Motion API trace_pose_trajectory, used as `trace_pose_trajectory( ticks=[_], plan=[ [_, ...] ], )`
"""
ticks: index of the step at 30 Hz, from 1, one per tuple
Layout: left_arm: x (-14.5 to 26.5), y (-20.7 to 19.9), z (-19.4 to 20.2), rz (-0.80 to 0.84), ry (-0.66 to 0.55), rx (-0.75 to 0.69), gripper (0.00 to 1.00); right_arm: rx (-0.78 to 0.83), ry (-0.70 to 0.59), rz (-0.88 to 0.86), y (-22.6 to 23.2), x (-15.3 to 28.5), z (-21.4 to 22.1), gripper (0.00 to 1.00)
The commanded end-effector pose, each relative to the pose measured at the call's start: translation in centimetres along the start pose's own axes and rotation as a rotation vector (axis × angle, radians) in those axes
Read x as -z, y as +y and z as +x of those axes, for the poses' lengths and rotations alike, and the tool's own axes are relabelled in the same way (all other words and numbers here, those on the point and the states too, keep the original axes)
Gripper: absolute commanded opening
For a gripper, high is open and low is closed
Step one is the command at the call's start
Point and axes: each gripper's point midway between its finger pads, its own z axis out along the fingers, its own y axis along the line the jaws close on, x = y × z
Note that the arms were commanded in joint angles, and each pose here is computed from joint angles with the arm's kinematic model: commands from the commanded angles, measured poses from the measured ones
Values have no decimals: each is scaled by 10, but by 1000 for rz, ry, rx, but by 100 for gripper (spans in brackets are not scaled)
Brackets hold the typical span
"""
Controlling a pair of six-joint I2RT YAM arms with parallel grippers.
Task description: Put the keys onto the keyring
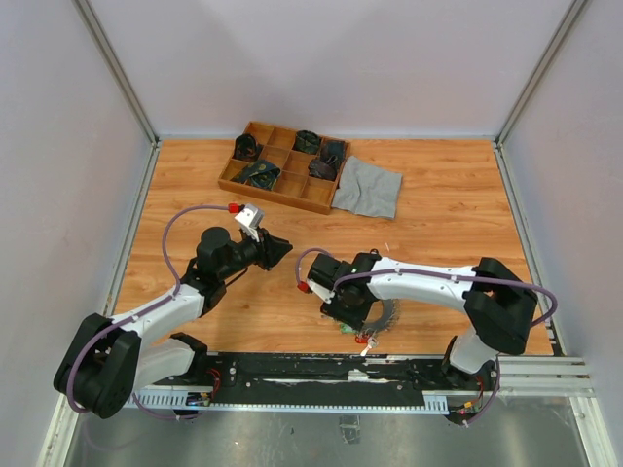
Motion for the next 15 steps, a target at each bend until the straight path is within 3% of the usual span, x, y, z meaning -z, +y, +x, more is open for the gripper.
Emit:
trace_pose_trajectory(
  ticks=[1,5,15],
  plan=[
    [-3,-6,-14,25,-31,-19,24,-18,87,-29,12,1,17,44],
    [-3,-6,-14,25,-30,-19,24,-16,89,-59,18,-6,15,45],
    [-3,-6,-13,23,-29,-19,24,-80,-46,-86,25,-22,-21,51]
  ],
)
